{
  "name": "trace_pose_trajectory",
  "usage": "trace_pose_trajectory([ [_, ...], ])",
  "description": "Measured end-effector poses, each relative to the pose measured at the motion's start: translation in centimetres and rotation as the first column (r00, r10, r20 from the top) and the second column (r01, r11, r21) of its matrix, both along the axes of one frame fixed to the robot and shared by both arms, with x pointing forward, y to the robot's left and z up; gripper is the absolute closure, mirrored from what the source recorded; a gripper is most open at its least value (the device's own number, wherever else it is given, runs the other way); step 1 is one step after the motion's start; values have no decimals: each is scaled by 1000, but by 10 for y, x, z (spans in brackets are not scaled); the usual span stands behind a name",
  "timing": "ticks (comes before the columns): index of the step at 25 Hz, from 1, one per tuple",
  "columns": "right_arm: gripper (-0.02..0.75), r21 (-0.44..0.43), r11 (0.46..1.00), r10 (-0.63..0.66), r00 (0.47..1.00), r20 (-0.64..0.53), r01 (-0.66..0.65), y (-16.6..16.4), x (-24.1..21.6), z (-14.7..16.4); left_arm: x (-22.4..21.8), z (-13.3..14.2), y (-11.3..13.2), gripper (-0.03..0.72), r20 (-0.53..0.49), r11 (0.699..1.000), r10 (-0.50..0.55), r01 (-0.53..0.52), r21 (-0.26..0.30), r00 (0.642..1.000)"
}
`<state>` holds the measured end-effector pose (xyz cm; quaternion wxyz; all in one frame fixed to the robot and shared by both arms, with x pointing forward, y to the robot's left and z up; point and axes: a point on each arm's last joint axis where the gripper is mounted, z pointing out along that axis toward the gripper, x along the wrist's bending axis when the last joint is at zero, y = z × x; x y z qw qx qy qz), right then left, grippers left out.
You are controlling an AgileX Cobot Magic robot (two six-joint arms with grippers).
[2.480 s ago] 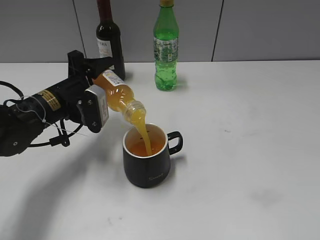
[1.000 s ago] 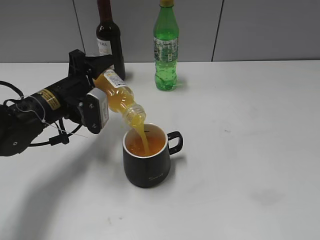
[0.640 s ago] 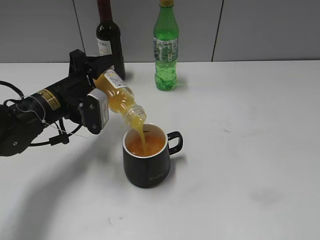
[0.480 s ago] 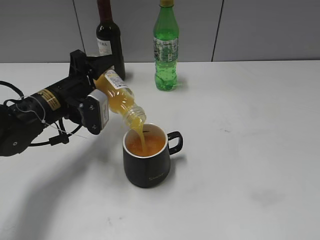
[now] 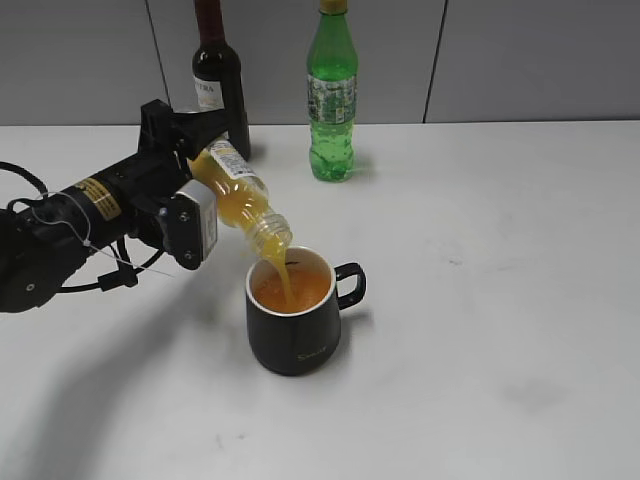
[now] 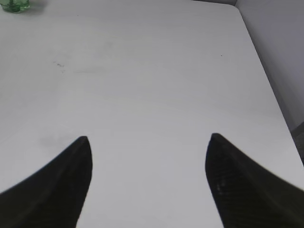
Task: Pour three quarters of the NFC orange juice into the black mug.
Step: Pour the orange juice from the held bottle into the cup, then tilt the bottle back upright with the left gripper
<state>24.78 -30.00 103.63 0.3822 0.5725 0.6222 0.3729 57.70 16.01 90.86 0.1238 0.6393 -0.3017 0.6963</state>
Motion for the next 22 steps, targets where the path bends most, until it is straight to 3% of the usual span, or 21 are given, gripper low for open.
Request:
trace_pose_trajectory([
  [22, 174, 0, 1000, 0, 1000, 0, 0, 0, 0, 0, 0, 0, 0, 216, 3, 1000, 0, 0, 2, 1000],
])
